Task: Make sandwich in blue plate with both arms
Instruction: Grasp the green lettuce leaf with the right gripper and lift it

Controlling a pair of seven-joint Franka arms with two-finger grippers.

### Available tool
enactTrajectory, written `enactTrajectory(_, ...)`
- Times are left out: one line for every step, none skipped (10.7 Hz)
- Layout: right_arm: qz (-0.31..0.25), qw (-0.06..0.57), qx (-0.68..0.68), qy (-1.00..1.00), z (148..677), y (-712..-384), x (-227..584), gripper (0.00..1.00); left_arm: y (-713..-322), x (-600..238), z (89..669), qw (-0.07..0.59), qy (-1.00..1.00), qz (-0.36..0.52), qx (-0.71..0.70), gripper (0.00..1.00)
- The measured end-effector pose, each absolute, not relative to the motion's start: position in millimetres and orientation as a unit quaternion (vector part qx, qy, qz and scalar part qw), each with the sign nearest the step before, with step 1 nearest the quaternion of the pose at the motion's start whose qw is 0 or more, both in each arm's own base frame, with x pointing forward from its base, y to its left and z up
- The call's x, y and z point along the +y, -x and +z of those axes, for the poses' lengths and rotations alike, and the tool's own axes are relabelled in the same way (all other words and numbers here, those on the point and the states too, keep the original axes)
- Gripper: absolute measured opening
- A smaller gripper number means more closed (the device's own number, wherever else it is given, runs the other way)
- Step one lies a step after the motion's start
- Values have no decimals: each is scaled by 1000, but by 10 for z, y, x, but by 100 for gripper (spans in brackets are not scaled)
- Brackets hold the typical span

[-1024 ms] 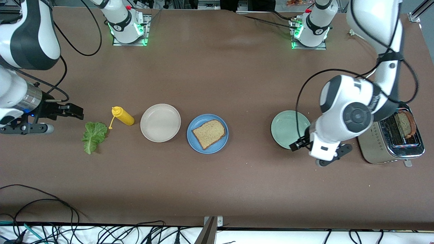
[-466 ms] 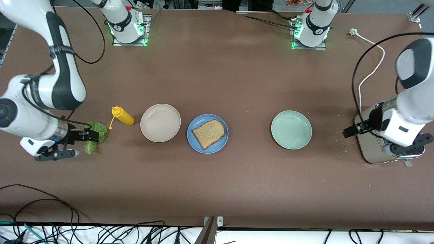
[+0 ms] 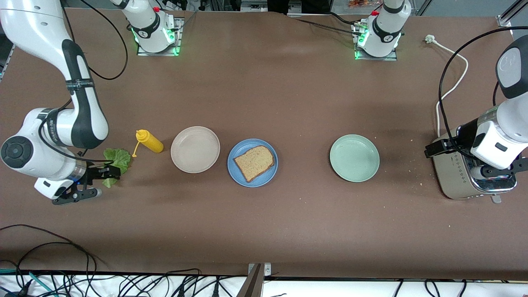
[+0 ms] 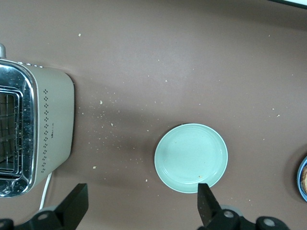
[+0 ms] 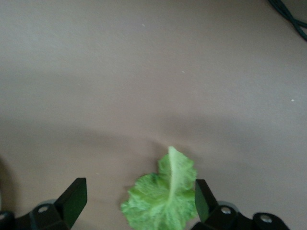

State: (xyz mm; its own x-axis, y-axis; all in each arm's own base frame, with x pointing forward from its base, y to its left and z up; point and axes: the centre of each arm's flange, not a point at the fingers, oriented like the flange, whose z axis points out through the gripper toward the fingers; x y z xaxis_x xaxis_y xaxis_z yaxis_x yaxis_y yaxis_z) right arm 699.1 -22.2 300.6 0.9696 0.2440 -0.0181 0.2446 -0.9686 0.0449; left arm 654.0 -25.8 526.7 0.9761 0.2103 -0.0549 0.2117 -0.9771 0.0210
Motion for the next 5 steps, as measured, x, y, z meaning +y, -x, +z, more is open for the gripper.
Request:
enactTrajectory(-10, 23, 124, -992, 2958, -6971, -358, 100, -6534, -237, 5290, 14, -994, -25, 105, 100)
enactTrajectory(-17, 22, 127, -992, 2873, -6942, -470, 100, -6528, -226, 5307, 14, -994, -24, 104, 100)
enactTrajectory(-31, 19, 127, -991, 2706, -6901, -560, 100, -6526, -218, 5313, 14, -994, -23, 103, 100)
enactTrajectory(-48, 17, 125, -991, 2478, -6854, -619, 100, -6525, -212, 5315, 14, -994, -23, 102, 100)
enactTrajectory(-61, 15, 123, -990, 2247, -6817, -650, 100, -6525, -209, 5317, 14, -994, -23, 102, 100)
